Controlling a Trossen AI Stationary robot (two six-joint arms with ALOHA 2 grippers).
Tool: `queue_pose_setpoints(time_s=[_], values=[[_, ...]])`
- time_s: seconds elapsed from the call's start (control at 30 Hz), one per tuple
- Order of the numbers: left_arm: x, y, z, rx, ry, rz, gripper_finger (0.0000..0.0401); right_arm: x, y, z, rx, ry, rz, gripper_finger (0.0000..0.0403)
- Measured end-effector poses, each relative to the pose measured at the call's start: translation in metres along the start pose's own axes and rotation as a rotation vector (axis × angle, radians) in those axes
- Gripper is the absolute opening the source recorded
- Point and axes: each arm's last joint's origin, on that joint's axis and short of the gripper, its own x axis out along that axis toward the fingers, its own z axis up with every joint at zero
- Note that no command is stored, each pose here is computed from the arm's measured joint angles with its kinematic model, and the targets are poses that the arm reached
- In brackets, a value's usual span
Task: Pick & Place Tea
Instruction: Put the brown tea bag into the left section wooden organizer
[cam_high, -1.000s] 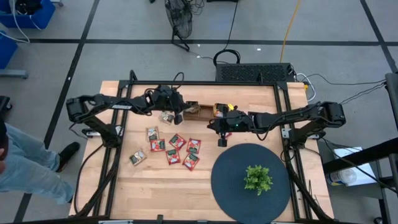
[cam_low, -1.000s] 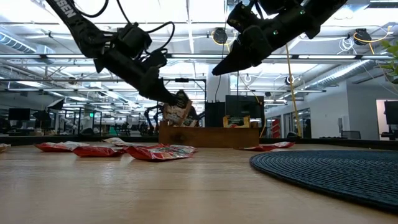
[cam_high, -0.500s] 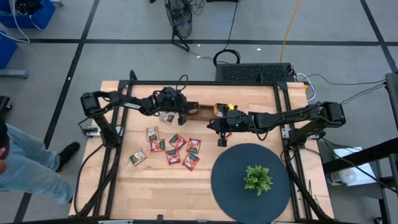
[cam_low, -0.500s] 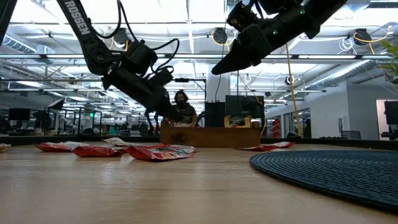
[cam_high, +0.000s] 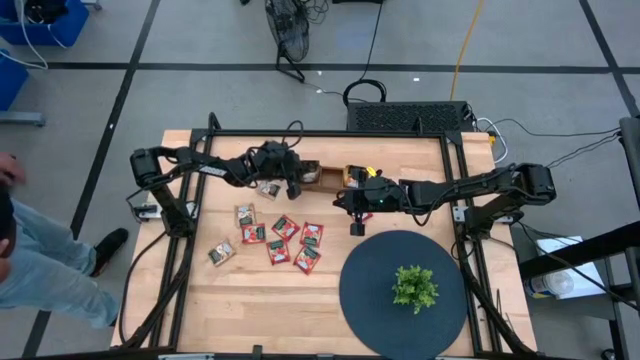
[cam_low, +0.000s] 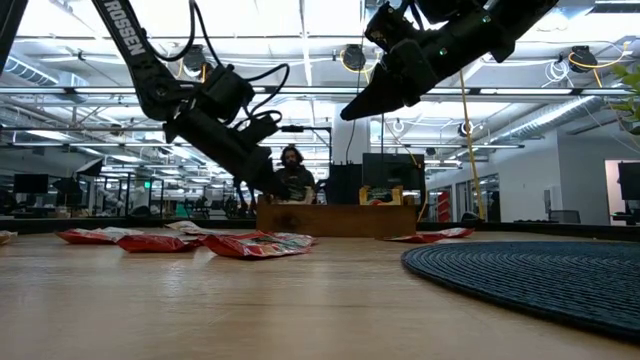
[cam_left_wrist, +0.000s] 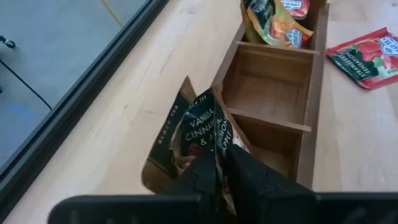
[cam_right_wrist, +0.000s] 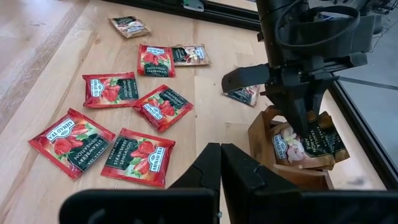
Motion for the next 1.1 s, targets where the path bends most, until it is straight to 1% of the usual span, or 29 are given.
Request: queue_pose_setpoints(time_s=[0.17, 0.3, 0.43, 0.63, 0.83, 1.03, 1.1], values=[[0.000, -0.002, 0.001, 0.002, -0.008, 0.003, 0.0050, 0.000, 0.000, 0.000, 0.001, 0.002, 0.000, 0.0000], [-0.003, -0.001, 0.005, 0.004, -0.017, 0.046, 0.0061, 0.000, 0.000, 0.000, 0.001, 0.003, 0.001, 0.0000], [-0.009, 0.001, 0.012, 0.010, -0.035, 0.088, 0.0080, 0.000, 0.000, -0.001, 0.001, 0.010, 0.002, 0.0000], [-0.021, 0.003, 0.024, 0.008, -0.078, 0.107, 0.0110, 0.000, 0.000, -0.001, 0.000, 0.011, 0.002, 0.0000], [-0.029, -0.003, 0.035, 0.028, -0.126, 0.096, 0.0128, 0.000, 0.000, -0.001, 0.000, 0.011, 0.002, 0.0000], [-0.035, -0.016, 0.044, 0.058, -0.164, 0.063, 0.0129, 0.000, 0.000, -0.002, -0.002, 0.015, 0.003, 0.0000], [-0.036, -0.020, 0.045, 0.063, -0.167, 0.053, 0.0129, 0.000, -0.001, -0.002, -0.020, 0.017, -0.004, 0.0000]])
